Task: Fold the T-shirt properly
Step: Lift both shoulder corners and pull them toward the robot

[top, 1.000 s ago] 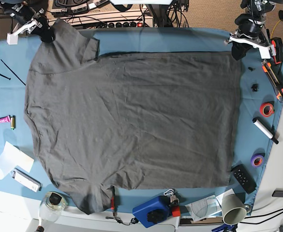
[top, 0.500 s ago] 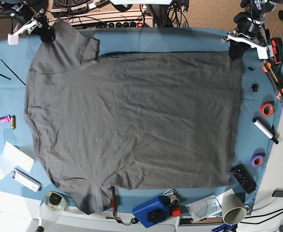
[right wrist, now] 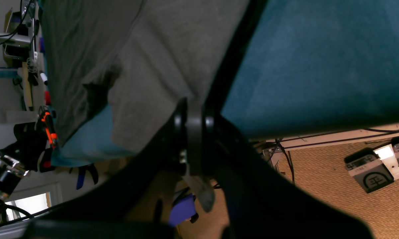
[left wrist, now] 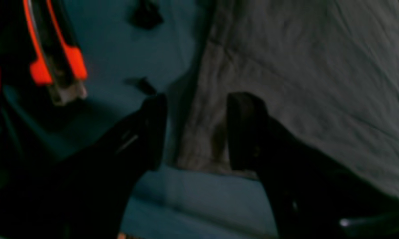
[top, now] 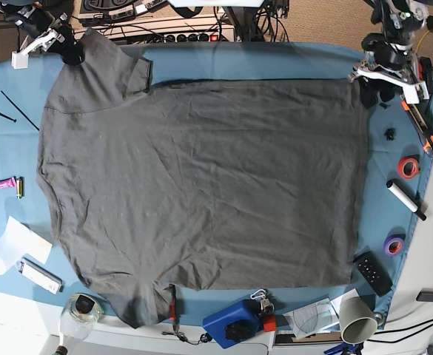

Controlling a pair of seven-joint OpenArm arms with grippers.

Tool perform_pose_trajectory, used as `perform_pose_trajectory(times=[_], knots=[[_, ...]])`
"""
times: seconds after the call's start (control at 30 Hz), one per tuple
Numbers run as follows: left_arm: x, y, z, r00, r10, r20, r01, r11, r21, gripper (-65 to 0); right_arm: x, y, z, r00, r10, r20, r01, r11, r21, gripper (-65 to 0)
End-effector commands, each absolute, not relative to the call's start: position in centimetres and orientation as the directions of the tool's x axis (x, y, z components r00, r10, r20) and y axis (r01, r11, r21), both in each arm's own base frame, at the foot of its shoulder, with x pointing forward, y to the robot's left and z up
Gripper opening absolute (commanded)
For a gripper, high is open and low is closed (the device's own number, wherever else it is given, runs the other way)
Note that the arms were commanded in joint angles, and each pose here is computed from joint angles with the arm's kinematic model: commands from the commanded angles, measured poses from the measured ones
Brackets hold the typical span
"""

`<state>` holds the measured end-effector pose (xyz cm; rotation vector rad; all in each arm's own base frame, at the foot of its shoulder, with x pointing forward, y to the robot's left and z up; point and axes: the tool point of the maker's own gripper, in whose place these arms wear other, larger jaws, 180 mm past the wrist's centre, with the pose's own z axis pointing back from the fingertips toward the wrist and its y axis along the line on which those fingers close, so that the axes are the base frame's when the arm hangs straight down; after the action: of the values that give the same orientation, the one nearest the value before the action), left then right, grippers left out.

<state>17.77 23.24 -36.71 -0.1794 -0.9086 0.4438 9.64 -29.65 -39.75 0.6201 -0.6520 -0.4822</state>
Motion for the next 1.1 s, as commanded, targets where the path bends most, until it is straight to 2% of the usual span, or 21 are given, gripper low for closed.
perform_pose_trajectory(times=[0.0,0.17,0.27,0.4,0.57,0.6,0.67,0.77,0.8,1.07], knots=[[17.7,23.6,-36.9,0.531,0.448,0.719,-0.301,0.893,-0.334,-35.5,8.5,-30.1,-40.1,0.738,-0.555,0.383,0.235,0.743,0.626,-65.0],[16.3,21.7,-39.8,0.588,0.550,0.593,-0.316,0.831,-0.457,-35.5,8.5,-30.1,-40.1,0.738,-0.555,0.383,0.235,0.743,0.626,-65.0],[16.4,21.0,-40.6,0.594,0.569,0.569,-0.302,0.813,-0.498,-35.5,8.5,-30.1,-40.1,0.738,-0.556,0.383,0.235,0.743,0.627,-65.0],[16.0,19.0,-41.8,0.649,0.613,0.450,-0.304,0.751,-0.585,-35.5,8.5,-30.1,-40.1,0.737,-0.556,0.383,0.234,0.743,0.627,-65.0],[15.9,18.7,-42.1,0.655,0.622,0.429,-0.309,0.739,-0.599,-35.6,8.5,-30.1,-40.1,0.738,-0.556,0.383,0.235,0.743,0.627,-65.0],[15.9,18.7,-42.1,0.657,0.622,0.427,-0.310,0.738,-0.599,-36.8,8.5,-30.1,-40.1,0.738,-0.556,0.383,0.235,0.743,0.627,-65.0],[15.7,18.4,-42.2,0.669,0.618,0.413,-0.309,0.736,-0.602,-43.5,8.6,-30.1,-40.1,0.737,-0.556,0.384,0.234,0.743,0.627,-65.0],[15.3,17.7,-42.3,0.694,0.615,0.375,-0.305,0.722,-0.621,-63.0,8.6,-30.2,-40.1,0.734,-0.558,0.387,0.234,0.743,0.627,-65.0],[15.3,17.6,-42.3,0.694,0.615,0.374,-0.305,0.722,-0.621,-65.0,8.7,-30.2,-40.0,0.730,-0.560,0.392,0.234,0.743,0.627,-65.0],[16.2,17.8,-39.8,0.690,0.542,0.480,-0.196,0.778,-0.597,-65.0,9.7,-30.6,-39.2,0.681,-0.592,0.431,0.223,0.729,0.647,-65.0]])
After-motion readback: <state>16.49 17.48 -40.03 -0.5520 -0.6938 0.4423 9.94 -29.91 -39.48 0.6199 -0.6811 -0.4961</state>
